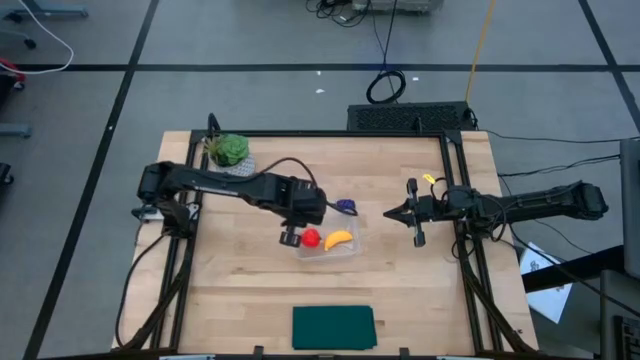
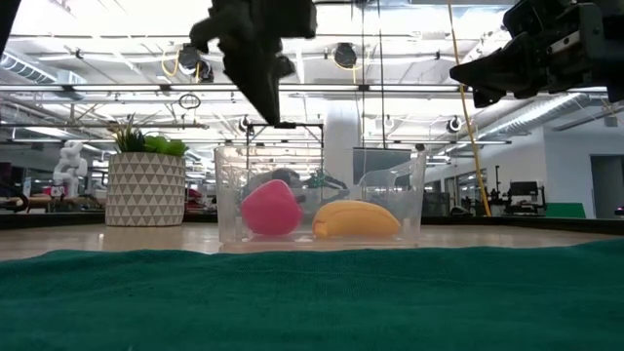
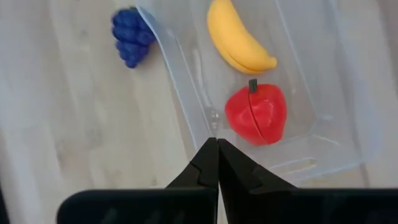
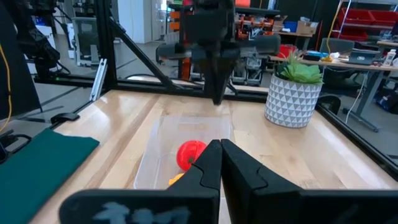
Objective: Pick and placing Produce into tupperware
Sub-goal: Put the black berry into transparent bin
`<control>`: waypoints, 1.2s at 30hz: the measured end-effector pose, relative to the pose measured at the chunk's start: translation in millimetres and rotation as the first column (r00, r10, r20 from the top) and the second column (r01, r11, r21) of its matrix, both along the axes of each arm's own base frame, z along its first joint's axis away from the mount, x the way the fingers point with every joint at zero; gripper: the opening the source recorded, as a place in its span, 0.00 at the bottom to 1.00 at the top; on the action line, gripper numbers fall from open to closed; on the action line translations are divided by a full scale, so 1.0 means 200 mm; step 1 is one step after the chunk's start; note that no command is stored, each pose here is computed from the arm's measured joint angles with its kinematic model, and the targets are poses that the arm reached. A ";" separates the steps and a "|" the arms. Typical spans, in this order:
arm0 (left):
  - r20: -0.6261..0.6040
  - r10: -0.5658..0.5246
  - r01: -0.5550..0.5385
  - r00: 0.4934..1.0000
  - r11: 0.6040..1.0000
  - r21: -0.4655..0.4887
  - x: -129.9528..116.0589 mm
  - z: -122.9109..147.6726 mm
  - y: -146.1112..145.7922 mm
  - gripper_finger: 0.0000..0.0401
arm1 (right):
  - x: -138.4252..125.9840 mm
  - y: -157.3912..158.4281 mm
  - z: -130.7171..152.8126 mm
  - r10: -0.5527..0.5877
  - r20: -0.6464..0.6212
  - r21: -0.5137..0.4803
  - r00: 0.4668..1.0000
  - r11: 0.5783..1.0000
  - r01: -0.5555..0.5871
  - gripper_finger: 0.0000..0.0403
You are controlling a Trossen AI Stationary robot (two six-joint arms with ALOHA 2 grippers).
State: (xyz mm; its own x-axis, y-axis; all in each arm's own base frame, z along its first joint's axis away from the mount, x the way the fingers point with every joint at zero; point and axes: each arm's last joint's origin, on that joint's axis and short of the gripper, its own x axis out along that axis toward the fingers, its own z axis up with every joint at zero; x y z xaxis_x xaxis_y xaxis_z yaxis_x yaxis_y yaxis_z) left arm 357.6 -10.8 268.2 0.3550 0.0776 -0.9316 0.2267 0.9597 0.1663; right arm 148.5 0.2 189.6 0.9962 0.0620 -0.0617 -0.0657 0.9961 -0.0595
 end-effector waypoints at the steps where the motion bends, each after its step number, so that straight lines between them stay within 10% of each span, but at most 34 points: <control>1: 0.014 0.003 -0.003 1.000 1.000 -0.002 -0.01 0.03 0.00 0.00 | 0.00 0.00 0.00 0.000 -0.002 0.000 1.000 1.000 0.000 0.00; 36: 0.384 0.166 -0.156 0.908 0.986 -0.056 -0.60 0.57 0.13 0.00 | 0.00 0.00 0.00 0.000 -0.002 0.000 1.000 1.000 0.000 0.00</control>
State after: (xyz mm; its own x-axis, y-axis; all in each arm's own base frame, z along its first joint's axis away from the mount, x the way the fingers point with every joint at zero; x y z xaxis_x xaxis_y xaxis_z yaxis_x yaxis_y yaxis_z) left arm 238.5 14.6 383.1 0.6719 0.1435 -0.7266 -0.0084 0.9825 0.1862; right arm 148.6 0.2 189.3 0.9960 0.0619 -0.0640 -0.0657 0.9961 -0.0589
